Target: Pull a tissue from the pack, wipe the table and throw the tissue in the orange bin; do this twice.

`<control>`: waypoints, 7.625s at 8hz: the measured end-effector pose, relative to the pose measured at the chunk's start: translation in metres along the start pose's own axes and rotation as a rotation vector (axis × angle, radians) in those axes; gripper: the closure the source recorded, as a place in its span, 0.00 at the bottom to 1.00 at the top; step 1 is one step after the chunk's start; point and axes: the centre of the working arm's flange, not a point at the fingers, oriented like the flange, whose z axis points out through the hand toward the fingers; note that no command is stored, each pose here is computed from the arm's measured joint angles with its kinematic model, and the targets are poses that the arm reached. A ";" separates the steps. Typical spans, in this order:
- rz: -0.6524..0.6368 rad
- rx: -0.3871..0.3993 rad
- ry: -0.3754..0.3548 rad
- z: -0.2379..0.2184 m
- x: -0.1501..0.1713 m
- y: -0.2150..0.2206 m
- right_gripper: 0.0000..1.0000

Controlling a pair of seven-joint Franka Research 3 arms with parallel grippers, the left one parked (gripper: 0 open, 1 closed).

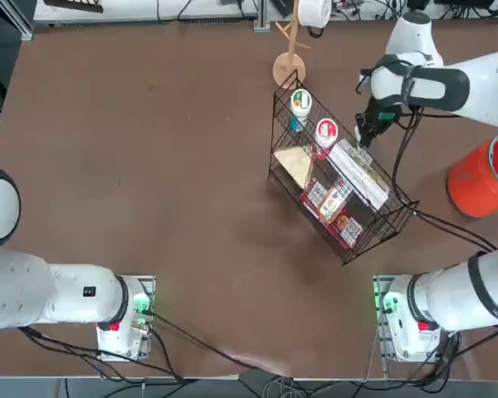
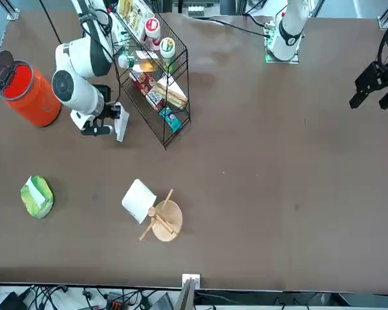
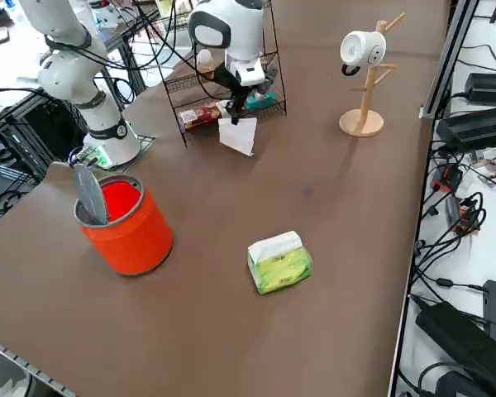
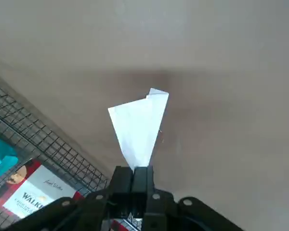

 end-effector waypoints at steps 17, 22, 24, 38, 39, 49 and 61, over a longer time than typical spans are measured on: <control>0.009 -0.067 -0.067 0.075 0.006 0.009 0.99; 0.032 -0.070 -0.032 0.097 0.017 0.012 0.99; 0.035 -0.071 -0.032 0.101 0.018 0.012 0.99; 0.138 -0.055 0.067 0.094 0.040 -0.019 0.99; 0.146 -0.053 0.075 0.091 0.041 -0.025 0.99; 0.115 -0.127 -0.064 0.099 0.024 -0.001 0.98; 0.220 -0.164 -0.096 -0.027 0.057 -0.010 0.98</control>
